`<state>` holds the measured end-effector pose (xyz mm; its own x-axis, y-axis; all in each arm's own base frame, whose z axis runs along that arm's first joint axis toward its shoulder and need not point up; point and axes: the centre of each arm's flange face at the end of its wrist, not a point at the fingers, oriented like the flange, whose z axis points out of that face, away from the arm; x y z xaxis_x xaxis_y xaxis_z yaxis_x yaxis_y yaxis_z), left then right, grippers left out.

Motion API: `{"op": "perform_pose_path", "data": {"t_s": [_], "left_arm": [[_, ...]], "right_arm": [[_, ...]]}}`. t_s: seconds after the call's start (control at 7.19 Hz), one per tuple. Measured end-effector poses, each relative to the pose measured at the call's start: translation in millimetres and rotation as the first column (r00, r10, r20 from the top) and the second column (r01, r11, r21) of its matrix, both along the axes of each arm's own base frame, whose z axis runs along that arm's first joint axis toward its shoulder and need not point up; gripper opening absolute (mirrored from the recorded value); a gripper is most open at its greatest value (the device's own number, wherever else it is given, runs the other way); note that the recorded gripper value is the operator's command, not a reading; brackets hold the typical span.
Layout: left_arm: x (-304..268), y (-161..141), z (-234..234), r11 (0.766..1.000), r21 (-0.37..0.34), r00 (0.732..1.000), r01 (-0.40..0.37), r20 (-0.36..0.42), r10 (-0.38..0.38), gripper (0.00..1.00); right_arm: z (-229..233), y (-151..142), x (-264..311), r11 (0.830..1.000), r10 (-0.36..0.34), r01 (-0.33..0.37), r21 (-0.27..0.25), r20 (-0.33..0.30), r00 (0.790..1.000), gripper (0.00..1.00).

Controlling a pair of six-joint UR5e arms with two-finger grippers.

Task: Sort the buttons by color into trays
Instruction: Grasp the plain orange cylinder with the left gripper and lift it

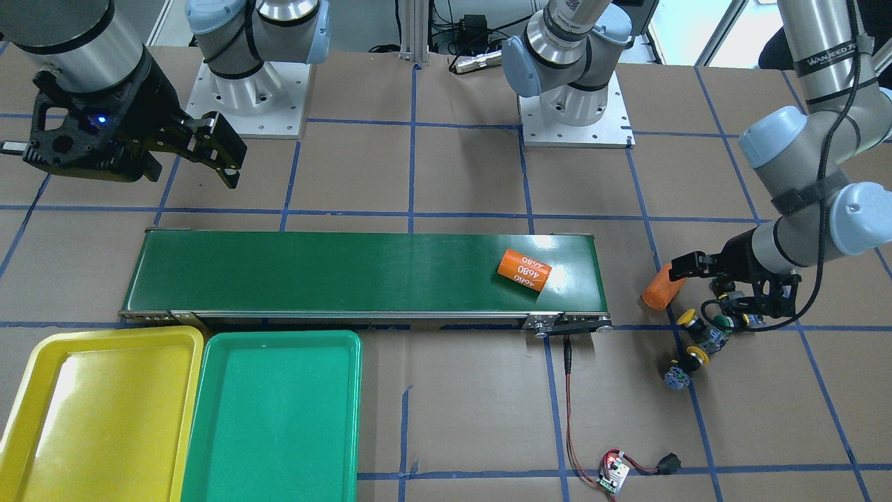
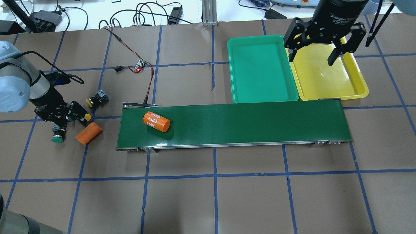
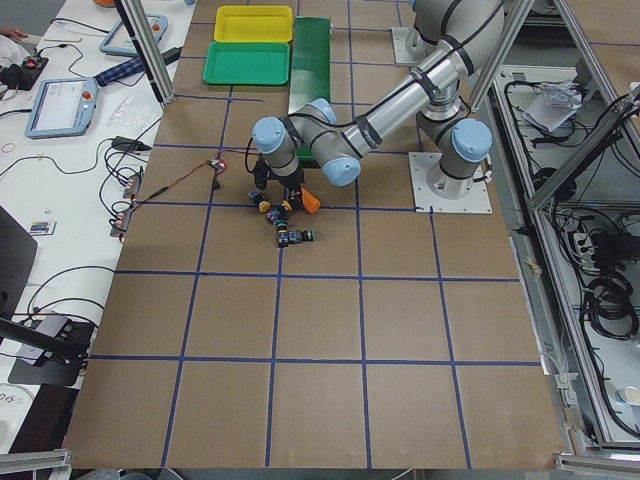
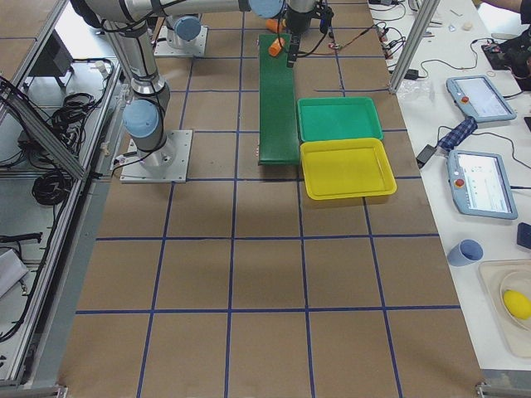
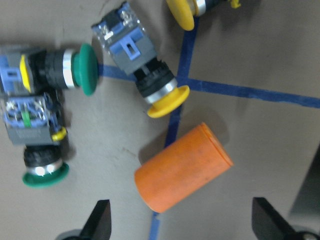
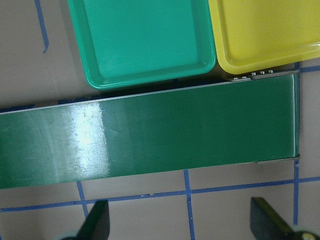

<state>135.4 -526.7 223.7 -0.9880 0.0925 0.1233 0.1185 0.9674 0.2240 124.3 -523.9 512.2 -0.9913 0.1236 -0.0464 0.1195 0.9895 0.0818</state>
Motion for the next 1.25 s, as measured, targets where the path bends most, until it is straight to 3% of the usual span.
{"op": "perform_pose_path", "data": {"t_s": [0.28,0.42,0.56,0.83,0.97,1.11,1.25], "left_arm": [[-11,22,-22,0.973,-0.010,0.970,0.230,-0.074,-0.230,1.00],[-10,25,-32,0.957,-0.038,0.954,0.289,-0.075,-0.291,1.00],[-7,22,-38,0.946,-0.073,0.946,0.316,-0.051,-0.320,0.97],[-8,17,-45,0.939,-0.105,0.942,0.327,-0.036,-0.333,0.77],[-13,15,-48,0.939,-0.116,0.942,0.324,-0.048,-0.331,0.36],[-16,14,-50,0.938,-0.122,0.942,0.323,-0.058,-0.332,0.05],[-17,13,-48,0.938,-0.127,0.942,0.323,-0.054,-0.332,0.00]], "right_arm": [[0,0,-1,1.000,-0.001,0.001,0.001,0.001,1.000,1.00],[-1,0,-2,1.000,-0.001,0.001,0.002,0.000,1.000,1.00],[-1,0,-2,1.000,-0.001,0.001,0.003,-0.001,1.000,1.00],[-1,0,-2,1.000,-0.002,0.002,0.003,-0.001,1.000,1.00],[-1,-1,-2,1.000,-0.002,0.002,0.003,0.000,1.000,1.00],[-1,0,-2,1.000,-0.002,0.002,0.002,0.002,1.000,1.00],[0,0,-1,1.000,-0.002,0.002,0.000,0.003,1.000,1.00]]}}
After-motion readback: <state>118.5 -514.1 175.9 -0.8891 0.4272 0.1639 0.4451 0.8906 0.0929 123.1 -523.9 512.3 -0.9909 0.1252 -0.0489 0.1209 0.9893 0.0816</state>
